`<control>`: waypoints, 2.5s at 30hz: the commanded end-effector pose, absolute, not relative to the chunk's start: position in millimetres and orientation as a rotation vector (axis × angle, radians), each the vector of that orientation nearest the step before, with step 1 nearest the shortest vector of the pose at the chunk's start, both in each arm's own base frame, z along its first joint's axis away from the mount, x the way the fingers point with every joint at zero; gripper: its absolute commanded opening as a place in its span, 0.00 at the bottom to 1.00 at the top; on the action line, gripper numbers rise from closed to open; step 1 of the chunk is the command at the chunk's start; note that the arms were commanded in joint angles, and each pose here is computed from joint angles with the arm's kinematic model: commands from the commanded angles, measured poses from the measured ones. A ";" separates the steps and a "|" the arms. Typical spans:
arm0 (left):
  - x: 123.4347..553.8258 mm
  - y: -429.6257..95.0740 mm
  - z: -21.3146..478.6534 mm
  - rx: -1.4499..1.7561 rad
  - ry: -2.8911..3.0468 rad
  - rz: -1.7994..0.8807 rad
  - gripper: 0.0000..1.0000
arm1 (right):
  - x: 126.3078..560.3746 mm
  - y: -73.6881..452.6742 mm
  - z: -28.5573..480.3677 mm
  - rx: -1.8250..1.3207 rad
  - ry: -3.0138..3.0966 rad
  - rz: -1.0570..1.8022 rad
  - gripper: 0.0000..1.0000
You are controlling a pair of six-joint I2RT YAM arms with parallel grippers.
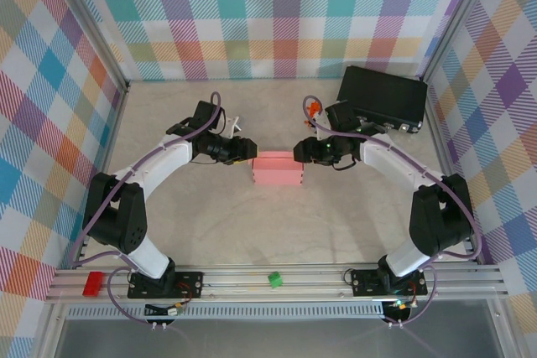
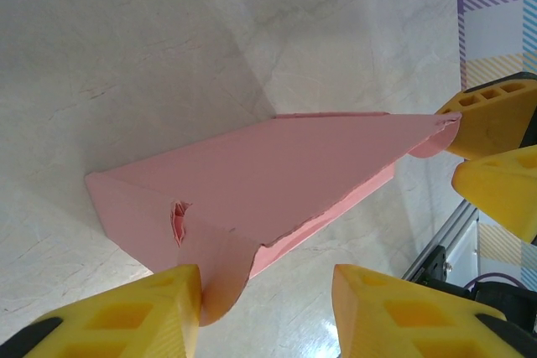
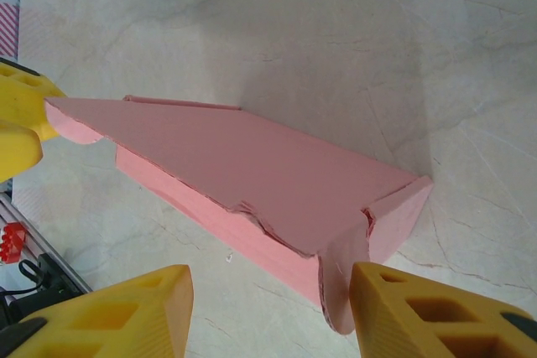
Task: Fold the paper box
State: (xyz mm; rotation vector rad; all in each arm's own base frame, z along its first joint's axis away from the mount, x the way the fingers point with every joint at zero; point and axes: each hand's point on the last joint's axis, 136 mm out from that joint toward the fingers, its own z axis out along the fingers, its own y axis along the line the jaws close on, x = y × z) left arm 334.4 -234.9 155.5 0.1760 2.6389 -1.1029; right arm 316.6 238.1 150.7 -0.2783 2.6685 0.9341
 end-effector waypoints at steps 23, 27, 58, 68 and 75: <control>323.7 -236.8 139.3 0.196 2.698 -1.103 0.31 | 312.4 245.8 149.4 -0.293 2.706 0.959 0.39; 323.3 -236.3 138.2 0.192 2.704 -1.100 0.28 | 311.8 243.3 147.3 -0.293 2.716 0.937 0.34; 317.8 -226.1 131.5 0.212 2.739 -0.989 0.18 | 309.7 243.1 145.0 -0.293 2.728 0.931 0.17; 320.8 -225.9 137.8 0.231 2.727 -0.953 0.22 | 310.9 244.4 148.0 -0.289 2.721 0.936 0.18; 322.6 -225.0 141.3 0.235 2.714 -0.931 0.24 | 311.4 244.1 150.0 -0.293 2.719 0.931 0.18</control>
